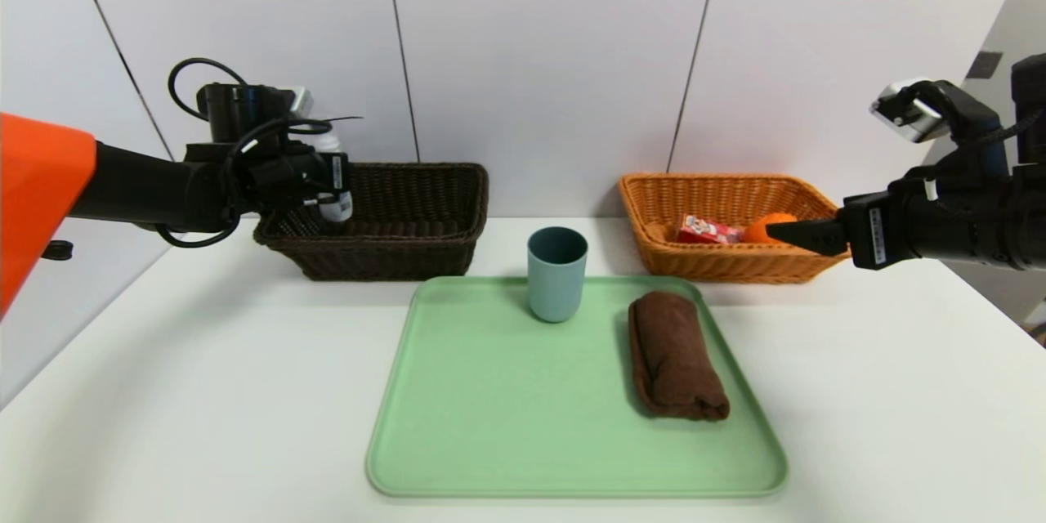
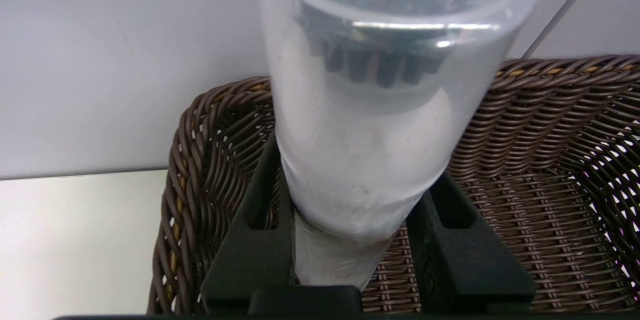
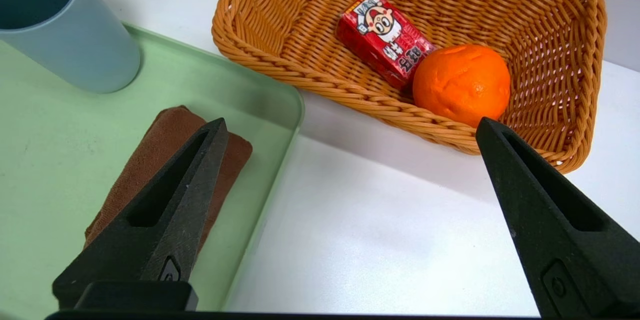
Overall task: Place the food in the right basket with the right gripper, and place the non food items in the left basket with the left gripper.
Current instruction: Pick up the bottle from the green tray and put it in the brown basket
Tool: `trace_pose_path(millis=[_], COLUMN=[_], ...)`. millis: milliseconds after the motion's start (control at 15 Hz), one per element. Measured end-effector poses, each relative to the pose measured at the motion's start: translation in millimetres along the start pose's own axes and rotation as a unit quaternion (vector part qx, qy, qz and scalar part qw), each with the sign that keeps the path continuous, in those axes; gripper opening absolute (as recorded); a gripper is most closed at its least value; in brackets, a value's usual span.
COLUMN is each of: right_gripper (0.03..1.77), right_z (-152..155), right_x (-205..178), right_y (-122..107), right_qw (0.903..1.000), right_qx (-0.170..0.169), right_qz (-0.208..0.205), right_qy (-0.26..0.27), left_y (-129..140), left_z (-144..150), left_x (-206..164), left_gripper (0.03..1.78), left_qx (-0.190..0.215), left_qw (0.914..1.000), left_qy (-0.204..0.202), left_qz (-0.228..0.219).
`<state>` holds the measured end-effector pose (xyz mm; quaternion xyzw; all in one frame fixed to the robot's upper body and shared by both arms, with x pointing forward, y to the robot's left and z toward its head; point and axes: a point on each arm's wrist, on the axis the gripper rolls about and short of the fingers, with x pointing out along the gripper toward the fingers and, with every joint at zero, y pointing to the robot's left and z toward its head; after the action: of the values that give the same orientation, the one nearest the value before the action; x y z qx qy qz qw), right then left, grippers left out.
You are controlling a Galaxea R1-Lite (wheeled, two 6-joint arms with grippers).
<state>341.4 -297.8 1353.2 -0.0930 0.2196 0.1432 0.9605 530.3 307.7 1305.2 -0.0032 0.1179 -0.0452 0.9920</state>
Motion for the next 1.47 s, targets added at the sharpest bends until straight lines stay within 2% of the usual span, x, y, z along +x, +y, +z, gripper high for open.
trace_pose_path(millis=[800,1067,1267,1467], right_gripper=[1.71,1.71,1.71,1.71], right_z=[-1.5,-2.2,-3.2,-3.5], right_x=[5.8,6.6,6.9,6.6], right_y=[-0.5,-0.5,-0.3,-0.2], right_qw=[1.0,1.0,0.9999,0.9999], right_qx=[0.001,0.002,0.002,0.002], right_qz=[0.0,0.0,0.001,0.001], right_qy=[0.007,0.008,0.01,0.011], left_y=[0.2,0.8,0.9,0.0], left_z=[-14.6,-18.7,-17.2,-3.0], left_x=[12.4,16.5,15.7,4.9], left_gripper=[0.65,1.08,1.29,1.42], left_qx=[-0.003,-0.004,-0.004,-0.003], left_qw=[1.0,0.9999,0.9999,0.9998], left_qy=[0.006,0.004,0.002,-0.013], left_qz=[0.006,0.015,0.015,0.015])
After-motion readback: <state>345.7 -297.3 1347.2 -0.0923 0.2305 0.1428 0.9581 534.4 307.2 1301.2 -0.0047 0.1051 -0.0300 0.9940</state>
